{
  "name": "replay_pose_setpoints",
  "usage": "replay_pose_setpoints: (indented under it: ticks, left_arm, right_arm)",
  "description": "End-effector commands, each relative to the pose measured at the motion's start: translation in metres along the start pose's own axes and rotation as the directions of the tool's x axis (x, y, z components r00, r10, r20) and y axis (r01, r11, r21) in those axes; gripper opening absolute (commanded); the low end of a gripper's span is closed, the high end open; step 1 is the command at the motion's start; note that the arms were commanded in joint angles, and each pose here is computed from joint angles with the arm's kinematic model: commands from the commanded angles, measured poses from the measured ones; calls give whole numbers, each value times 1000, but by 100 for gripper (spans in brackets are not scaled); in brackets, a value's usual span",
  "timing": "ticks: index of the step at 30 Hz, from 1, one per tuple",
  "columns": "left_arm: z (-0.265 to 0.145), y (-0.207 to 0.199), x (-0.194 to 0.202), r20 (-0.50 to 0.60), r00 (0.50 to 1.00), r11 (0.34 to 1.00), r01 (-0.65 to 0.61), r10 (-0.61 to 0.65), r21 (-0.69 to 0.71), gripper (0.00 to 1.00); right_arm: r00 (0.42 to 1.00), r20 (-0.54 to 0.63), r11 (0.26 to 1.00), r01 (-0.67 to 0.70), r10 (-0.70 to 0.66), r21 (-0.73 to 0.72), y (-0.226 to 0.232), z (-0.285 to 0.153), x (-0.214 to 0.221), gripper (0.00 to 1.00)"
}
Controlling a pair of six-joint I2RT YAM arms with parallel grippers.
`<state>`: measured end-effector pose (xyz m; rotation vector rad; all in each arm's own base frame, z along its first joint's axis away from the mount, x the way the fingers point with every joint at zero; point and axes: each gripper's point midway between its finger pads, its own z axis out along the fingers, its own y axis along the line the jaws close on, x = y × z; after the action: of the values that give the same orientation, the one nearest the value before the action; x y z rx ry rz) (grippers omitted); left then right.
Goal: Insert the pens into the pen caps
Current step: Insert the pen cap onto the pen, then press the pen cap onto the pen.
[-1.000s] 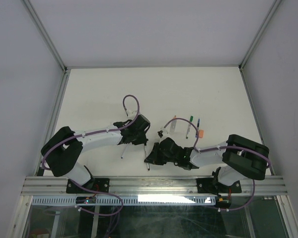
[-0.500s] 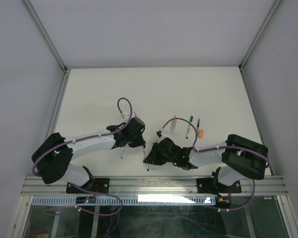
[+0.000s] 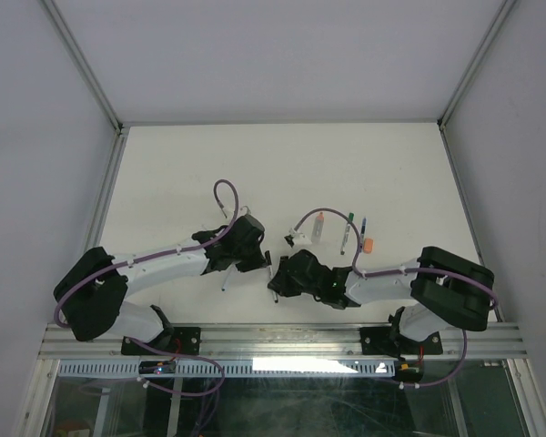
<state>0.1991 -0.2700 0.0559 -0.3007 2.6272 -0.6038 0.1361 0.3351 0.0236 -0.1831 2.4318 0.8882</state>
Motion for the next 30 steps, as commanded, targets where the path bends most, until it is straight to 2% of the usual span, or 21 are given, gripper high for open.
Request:
replay_pose_setpoints:
  ticks: [1, 3, 5, 12, 16, 23, 30]
  left_arm:
    - [-15, -22, -8, 22, 1000, 995, 17, -19, 97, 0]
    - [-23, -28, -15, 46, 999, 993, 19, -25, 118, 0]
    - [-34, -35, -23, 76, 997, 990, 15, -26, 144, 6]
    - [-76, -57, -54, 205, 978, 969, -24, -28, 245, 42]
    - [-103, -75, -74, 288, 958, 950, -80, -10, 301, 55]
    - [-141, -114, -92, 367, 930, 879, -186, 14, 439, 66]
    - [-153, -133, -89, 355, 934, 830, -224, 34, 511, 67]
  right_arm:
    - [989, 117, 995, 87, -92, 40, 2, -7, -32, 0]
    - [989, 114, 994, 87, -93, 63, -3, -9, -31, 0]
    - [990, 115, 994, 77, -86, 76, -7, -12, -31, 0]
    - [984, 161, 997, 77, -71, -28, 6, -41, -39, 0]
    - [975, 210, 982, 103, -68, -161, 32, -69, -52, 0]
    - [968, 243, 930, 150, -69, -334, 71, -107, -65, 0]
    - [955, 294, 906, 155, -36, -394, 86, -130, -80, 0]
